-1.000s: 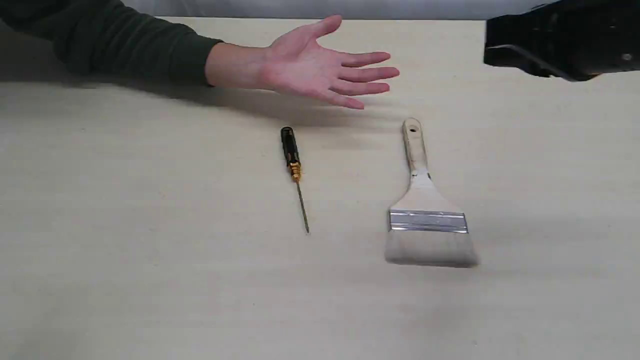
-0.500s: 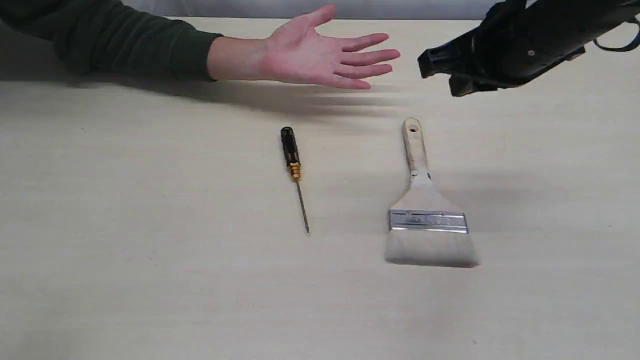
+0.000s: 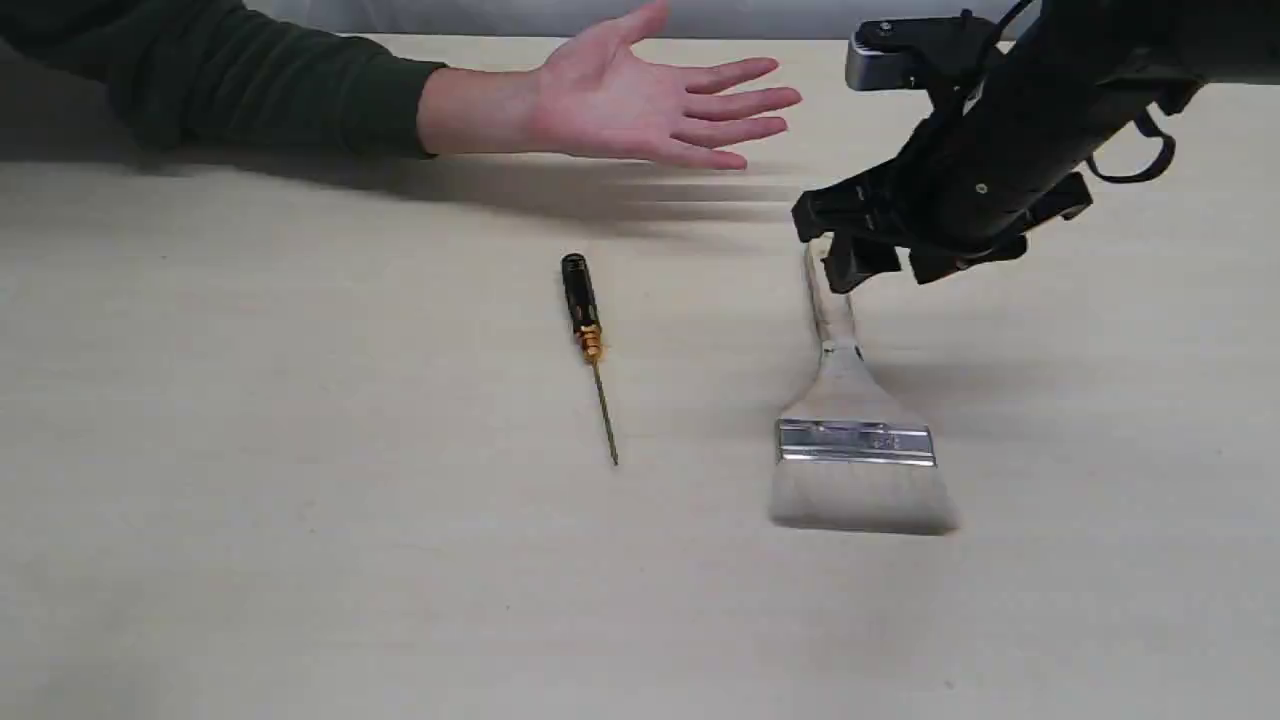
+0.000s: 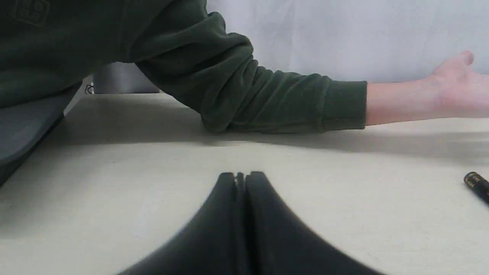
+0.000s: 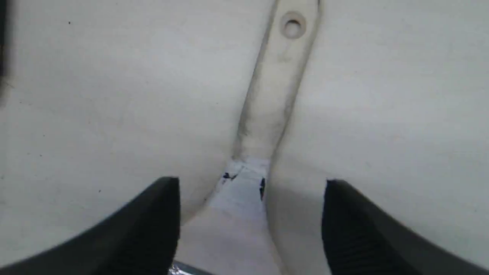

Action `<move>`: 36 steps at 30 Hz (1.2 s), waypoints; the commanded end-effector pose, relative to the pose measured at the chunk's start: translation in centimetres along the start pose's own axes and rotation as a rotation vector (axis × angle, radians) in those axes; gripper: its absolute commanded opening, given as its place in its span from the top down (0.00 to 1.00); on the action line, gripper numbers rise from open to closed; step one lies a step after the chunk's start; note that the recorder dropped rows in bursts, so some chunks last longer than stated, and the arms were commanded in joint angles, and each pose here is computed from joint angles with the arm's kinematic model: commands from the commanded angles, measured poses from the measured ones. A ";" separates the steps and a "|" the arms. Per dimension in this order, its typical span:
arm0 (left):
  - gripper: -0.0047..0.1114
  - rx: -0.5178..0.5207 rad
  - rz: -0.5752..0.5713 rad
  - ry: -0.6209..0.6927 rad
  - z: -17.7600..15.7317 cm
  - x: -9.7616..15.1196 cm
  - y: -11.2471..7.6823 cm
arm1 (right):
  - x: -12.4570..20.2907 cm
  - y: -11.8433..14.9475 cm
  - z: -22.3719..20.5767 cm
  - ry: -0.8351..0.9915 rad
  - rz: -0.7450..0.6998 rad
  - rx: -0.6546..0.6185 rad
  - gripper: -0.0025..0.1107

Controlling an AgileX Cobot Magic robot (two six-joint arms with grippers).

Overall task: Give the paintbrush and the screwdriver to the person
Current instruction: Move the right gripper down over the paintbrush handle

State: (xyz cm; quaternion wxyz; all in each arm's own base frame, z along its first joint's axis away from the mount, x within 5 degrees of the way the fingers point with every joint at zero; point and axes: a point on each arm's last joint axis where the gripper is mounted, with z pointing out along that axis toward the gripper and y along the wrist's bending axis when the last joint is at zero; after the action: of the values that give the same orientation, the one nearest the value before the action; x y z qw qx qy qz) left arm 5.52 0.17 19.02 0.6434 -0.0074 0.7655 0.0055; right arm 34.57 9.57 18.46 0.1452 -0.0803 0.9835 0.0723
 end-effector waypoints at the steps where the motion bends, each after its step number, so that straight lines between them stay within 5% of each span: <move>1: 0.96 0.007 -0.005 -0.011 0.0 0.0 0.0 | -0.7 0.4 0.6 -0.018 0.010 -0.015 0.46; 19: 0.96 0.006 -0.003 -0.011 0.0 0.0 0.0 | -1.0 0.4 6.0 0.163 0.045 -0.021 0.46; 36: 0.96 0.006 -0.003 -0.011 0.0 0.0 0.0 | -0.6 0.3 6.6 0.209 0.067 -0.014 0.53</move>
State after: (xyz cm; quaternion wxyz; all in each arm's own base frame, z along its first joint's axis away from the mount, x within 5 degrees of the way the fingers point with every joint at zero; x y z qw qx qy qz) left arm 5.52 0.17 19.02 0.6434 -0.0074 0.7655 0.0055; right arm 36.84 10.95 12.41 0.0413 -0.0553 0.9947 0.0765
